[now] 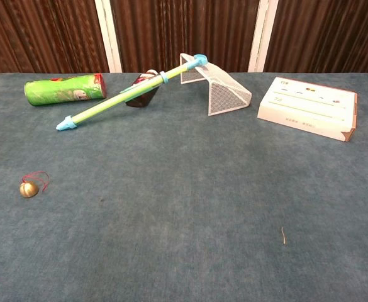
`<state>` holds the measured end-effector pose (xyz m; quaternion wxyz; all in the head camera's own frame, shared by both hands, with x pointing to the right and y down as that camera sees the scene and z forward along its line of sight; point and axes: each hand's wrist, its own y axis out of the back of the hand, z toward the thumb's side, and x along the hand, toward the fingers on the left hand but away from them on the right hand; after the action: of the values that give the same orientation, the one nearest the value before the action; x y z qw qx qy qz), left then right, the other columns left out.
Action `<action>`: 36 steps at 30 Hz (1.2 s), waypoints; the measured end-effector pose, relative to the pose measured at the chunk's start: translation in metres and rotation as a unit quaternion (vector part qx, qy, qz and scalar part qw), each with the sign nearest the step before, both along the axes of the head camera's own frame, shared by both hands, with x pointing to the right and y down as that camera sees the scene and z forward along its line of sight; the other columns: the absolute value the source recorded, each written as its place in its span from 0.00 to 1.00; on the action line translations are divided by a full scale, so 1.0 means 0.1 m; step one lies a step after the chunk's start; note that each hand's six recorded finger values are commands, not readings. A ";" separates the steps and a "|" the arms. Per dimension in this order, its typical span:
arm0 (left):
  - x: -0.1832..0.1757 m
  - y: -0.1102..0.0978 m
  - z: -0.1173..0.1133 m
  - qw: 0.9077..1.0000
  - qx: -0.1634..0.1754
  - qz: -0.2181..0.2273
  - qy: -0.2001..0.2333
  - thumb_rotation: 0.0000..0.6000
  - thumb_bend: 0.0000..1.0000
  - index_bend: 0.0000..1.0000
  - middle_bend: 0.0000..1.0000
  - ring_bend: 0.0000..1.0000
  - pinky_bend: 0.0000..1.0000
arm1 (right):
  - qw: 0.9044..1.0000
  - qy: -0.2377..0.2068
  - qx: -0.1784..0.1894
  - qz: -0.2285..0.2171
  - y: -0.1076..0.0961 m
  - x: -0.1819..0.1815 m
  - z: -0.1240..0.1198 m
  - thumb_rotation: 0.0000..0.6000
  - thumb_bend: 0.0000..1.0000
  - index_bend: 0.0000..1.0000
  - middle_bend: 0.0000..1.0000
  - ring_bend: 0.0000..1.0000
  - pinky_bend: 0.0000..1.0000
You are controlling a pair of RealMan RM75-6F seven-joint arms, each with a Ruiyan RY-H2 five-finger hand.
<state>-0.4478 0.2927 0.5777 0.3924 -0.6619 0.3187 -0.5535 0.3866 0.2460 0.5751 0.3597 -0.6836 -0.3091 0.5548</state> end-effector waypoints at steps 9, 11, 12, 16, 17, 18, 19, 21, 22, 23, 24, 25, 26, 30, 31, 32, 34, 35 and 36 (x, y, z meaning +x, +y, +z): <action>0.14 -0.02 0.14 1.000 -0.005 -0.003 0.023 1.00 0.41 0.08 0.09 0.08 0.25 | 1.000 -0.011 -0.001 -0.003 0.01 -0.02 -0.03 1.00 0.18 0.00 0.00 0.00 0.00; 0.21 -0.06 0.21 0.999 0.003 -0.004 0.034 1.00 0.41 0.15 0.31 0.29 0.55 | 1.000 -0.011 -0.004 -0.006 0.01 -0.03 0.00 1.00 0.18 0.00 0.00 0.00 0.00; 0.26 -0.10 0.27 0.999 0.009 -0.005 0.043 1.00 0.41 0.21 0.48 0.46 0.73 | 1.000 -0.010 -0.006 -0.007 0.01 -0.03 0.01 1.00 0.18 0.00 0.00 0.00 0.00; 0.42 -0.25 0.54 0.998 0.020 -0.008 0.067 1.00 0.41 0.39 0.87 0.83 0.99 | 1.000 -0.012 -0.009 -0.010 -0.01 -0.07 0.06 1.00 0.18 0.00 0.00 0.00 0.00; 0.45 -0.29 0.61 0.997 0.020 -0.009 0.070 1.00 0.41 0.42 0.92 0.88 1.00 | 1.000 -0.012 -0.009 -0.011 -0.01 -0.07 0.06 1.00 0.18 0.00 0.00 0.00 0.00; 0.50 -0.33 0.69 0.997 0.019 -0.009 0.072 1.00 0.41 0.43 0.95 0.90 1.00 | 1.000 -0.011 -0.009 -0.011 -0.01 -0.08 0.07 1.00 0.18 0.00 0.00 0.00 0.00; 0.52 -0.35 0.75 0.997 0.018 -0.009 0.072 1.00 0.41 0.44 0.97 0.92 1.00 | 1.000 -0.010 -0.011 -0.012 -0.01 -0.08 0.08 1.00 0.18 0.00 0.00 0.00 0.00; 0.58 -0.40 0.89 0.997 0.013 -0.009 0.070 1.00 0.41 0.45 0.99 0.96 1.00 | 1.000 -0.007 -0.013 -0.012 -0.01 -0.08 0.10 1.00 0.18 0.00 0.00 0.00 0.00; 0.61 -0.41 0.94 0.998 0.011 -0.008 0.067 1.00 0.41 0.46 1.00 0.97 1.00 | 1.000 -0.005 -0.015 -0.011 -0.01 -0.08 0.12 1.00 0.18 0.00 0.00 0.00 0.00; 0.62 -0.43 0.98 0.998 0.009 -0.007 0.063 1.00 0.41 0.46 1.00 0.99 1.00 | 1.000 -0.003 -0.017 -0.010 -0.01 -0.08 0.13 1.00 0.18 0.00 0.00 0.00 0.00; 0.64 -0.44 1.05 0.998 0.005 -0.003 0.055 1.00 0.41 0.46 1.00 1.00 1.00 | 1.000 -0.002 -0.018 -0.009 -0.01 -0.07 0.14 1.00 0.18 0.00 0.00 0.00 0.00; 0.64 -0.45 1.08 0.999 0.004 -0.002 0.051 1.00 0.41 0.47 1.00 1.00 1.00 | 1.000 -0.001 -0.019 -0.009 -0.01 -0.07 0.14 1.00 0.18 0.00 0.00 0.00 0.00; 0.65 -0.46 1.12 0.999 0.003 0.001 0.044 1.00 0.41 0.47 1.00 1.00 1.00 | 1.000 0.000 -0.019 -0.008 -0.02 -0.07 0.14 1.00 0.18 0.00 0.00 0.00 0.00; 0.72 -0.47 1.24 0.999 -0.002 0.004 0.038 1.00 0.41 0.47 1.00 1.00 1.00 | 1.000 0.002 -0.018 -0.005 -0.02 -0.06 0.14 1.00 0.18 0.00 0.00 0.00 0.00; 0.72 -0.48 1.25 0.999 -0.004 0.003 0.040 1.00 0.41 0.47 1.00 1.00 1.00 | 1.000 0.002 -0.018 -0.005 -0.02 -0.06 0.14 1.00 0.18 0.00 0.00 0.00 0.00; 0.73 -0.48 1.27 0.999 -0.005 0.003 0.040 1.00 0.41 0.47 1.00 1.00 1.00 | 1.000 0.003 -0.018 -0.005 -0.02 -0.06 0.15 1.00 0.18 0.00 0.00 0.00 0.00; 0.75 -0.49 1.32 0.999 -0.007 0.003 0.039 1.00 0.41 0.47 1.00 1.00 1.00 | 1.000 0.004 -0.019 -0.005 -0.02 -0.06 0.15 1.00 0.18 0.00 0.00 0.00 0.00; 0.75 -0.49 1.33 0.999 -0.008 0.002 0.039 1.00 0.41 0.48 1.00 1.00 1.00 | 1.000 0.004 -0.019 -0.005 -0.02 -0.06 0.15 1.00 0.18 0.00 0.00 0.00 0.00; 0.75 -0.49 1.35 0.999 -0.010 0.000 0.038 1.00 0.41 0.48 1.00 1.00 1.00 | 1.000 0.004 -0.019 -0.004 -0.02 -0.06 0.15 1.00 0.18 0.00 0.00 0.00 0.00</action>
<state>-0.3725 0.2436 0.7131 0.3733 -0.6868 0.3274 -0.5309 0.3807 0.2439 0.5900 0.3502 -0.6896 -0.2940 0.5616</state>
